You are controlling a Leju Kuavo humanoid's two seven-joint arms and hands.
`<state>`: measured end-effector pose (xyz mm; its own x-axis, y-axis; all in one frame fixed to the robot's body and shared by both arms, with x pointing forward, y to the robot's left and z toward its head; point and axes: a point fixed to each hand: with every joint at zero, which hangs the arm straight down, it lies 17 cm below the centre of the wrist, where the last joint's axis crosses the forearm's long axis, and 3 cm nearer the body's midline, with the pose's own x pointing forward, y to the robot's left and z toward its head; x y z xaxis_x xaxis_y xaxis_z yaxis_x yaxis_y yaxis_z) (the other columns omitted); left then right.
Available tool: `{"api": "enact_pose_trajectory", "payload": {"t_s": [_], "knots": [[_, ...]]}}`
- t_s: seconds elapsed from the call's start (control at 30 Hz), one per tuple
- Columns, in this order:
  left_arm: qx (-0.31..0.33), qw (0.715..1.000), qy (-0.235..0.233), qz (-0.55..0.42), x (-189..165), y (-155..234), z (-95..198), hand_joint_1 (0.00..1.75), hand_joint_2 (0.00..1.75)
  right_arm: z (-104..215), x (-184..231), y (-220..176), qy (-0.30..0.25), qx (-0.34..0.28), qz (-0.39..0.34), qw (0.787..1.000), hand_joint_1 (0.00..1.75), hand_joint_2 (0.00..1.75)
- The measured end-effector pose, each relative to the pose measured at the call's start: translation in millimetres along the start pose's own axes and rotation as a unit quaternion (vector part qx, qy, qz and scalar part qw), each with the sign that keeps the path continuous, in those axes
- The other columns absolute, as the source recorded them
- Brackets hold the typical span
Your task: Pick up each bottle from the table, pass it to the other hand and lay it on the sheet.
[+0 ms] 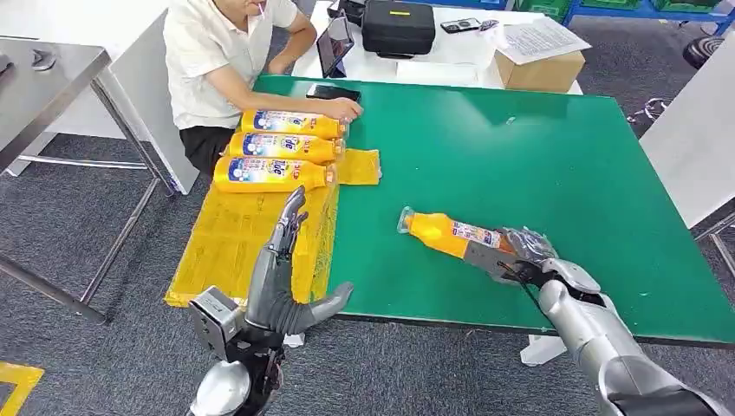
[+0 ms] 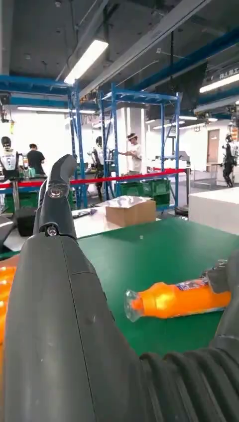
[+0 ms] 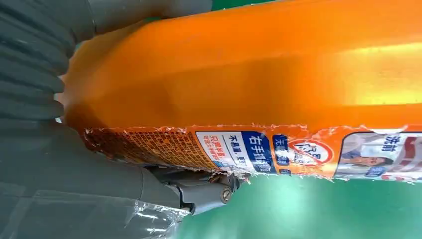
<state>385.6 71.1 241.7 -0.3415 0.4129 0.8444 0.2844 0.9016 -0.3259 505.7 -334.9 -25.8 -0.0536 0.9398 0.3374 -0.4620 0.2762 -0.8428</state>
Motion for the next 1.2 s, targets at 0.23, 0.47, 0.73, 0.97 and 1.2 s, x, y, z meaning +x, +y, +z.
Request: {"api": "enact_pose_trajectory", "payload": {"t_s": [0.23, 0.47, 0.73, 0.97, 1.2], "knots": [[0.027, 0.997, 0.044, 0.066, -17.7, 7.3, -0.3, 0.00, 1.75, 13.7, 54.4, 8.5, -0.128, -0.017, -0.182, 0.975, 1.75, 1.75], [0.048, 0.965, 0.176, 0.186, -90.4, 19.9, 20.1, 0.00, 1.75, 28.1, 163.3, 10.0, -0.246, -0.027, -0.316, 0.916, 1.75, 1.75], [0.065, 0.962, 0.203, 0.169, -118.1, 31.2, 34.2, 0.00, 1.75, 62.3, 257.5, -19.9, -0.353, -0.061, -0.402, 0.843, 1.75, 1.75], [0.060, 0.964, 0.207, 0.158, -120.9, 31.2, 36.0, 0.00, 1.75, 84.0, 301.5, -31.0, -0.398, -0.066, -0.420, 0.813, 1.75, 1.75], [0.059, 0.964, 0.207, 0.155, -121.0, 31.4, 36.2, 0.00, 1.75, 90.5, 311.7, -33.8, -0.410, -0.067, -0.421, 0.806, 1.75, 1.75]]}}
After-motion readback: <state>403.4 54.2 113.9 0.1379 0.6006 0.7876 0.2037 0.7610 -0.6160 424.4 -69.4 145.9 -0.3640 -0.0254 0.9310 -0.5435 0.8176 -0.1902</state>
